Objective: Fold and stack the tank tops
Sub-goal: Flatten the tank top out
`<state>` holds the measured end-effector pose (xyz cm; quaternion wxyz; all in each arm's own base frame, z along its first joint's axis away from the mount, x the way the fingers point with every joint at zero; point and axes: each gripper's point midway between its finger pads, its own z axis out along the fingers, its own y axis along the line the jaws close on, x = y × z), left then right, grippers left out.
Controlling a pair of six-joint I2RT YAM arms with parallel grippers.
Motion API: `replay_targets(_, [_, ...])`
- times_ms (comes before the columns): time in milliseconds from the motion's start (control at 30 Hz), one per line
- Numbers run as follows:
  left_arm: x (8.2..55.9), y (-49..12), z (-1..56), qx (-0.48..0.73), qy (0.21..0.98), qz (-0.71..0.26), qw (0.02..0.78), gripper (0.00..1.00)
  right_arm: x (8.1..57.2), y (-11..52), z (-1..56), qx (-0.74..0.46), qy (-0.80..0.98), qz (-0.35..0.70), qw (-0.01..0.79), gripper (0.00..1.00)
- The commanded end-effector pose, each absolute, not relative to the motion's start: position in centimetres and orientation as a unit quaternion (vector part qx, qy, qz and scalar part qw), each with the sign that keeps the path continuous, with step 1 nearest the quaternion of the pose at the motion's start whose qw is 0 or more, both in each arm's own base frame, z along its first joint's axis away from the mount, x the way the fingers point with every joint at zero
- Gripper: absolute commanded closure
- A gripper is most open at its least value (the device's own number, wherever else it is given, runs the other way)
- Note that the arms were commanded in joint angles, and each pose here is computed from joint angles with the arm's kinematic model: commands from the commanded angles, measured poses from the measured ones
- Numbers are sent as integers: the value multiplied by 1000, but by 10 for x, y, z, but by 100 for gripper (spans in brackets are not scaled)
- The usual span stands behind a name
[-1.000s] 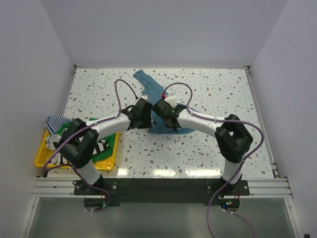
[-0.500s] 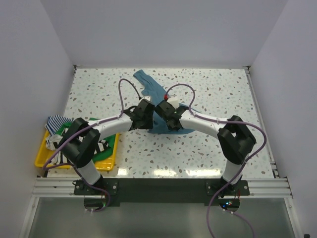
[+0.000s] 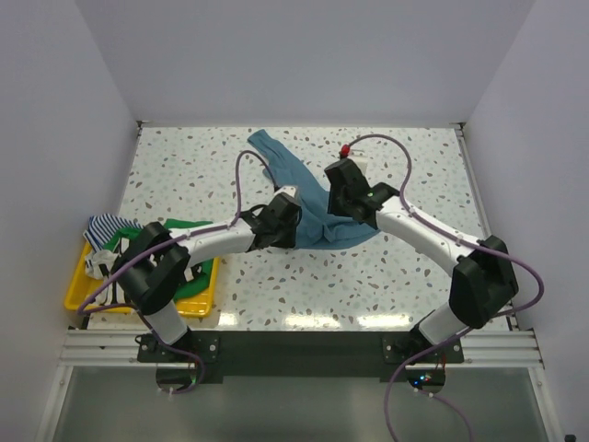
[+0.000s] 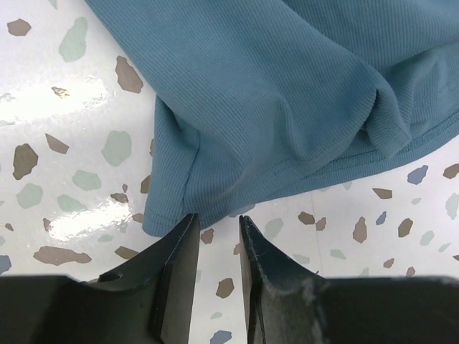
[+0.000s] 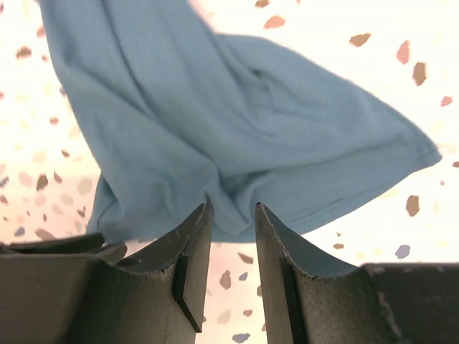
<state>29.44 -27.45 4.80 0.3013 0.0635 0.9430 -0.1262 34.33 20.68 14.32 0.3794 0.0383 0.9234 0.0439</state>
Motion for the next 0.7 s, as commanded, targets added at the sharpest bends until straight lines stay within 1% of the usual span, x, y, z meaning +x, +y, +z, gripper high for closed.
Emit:
replay_targets(0, [300, -266, 51, 66, 940, -103, 317, 67, 355, 198, 165, 68, 911, 85, 399, 65])
replay_targets(300, [302, -262, 47, 73, 942, -71, 320, 67, 362, 162, 167, 99, 908, 87, 398, 65])
replay_targets(667, [306, -264, 41, 80, 940, -48, 327, 66, 360, 154, 161, 101, 910, 86, 393, 66])
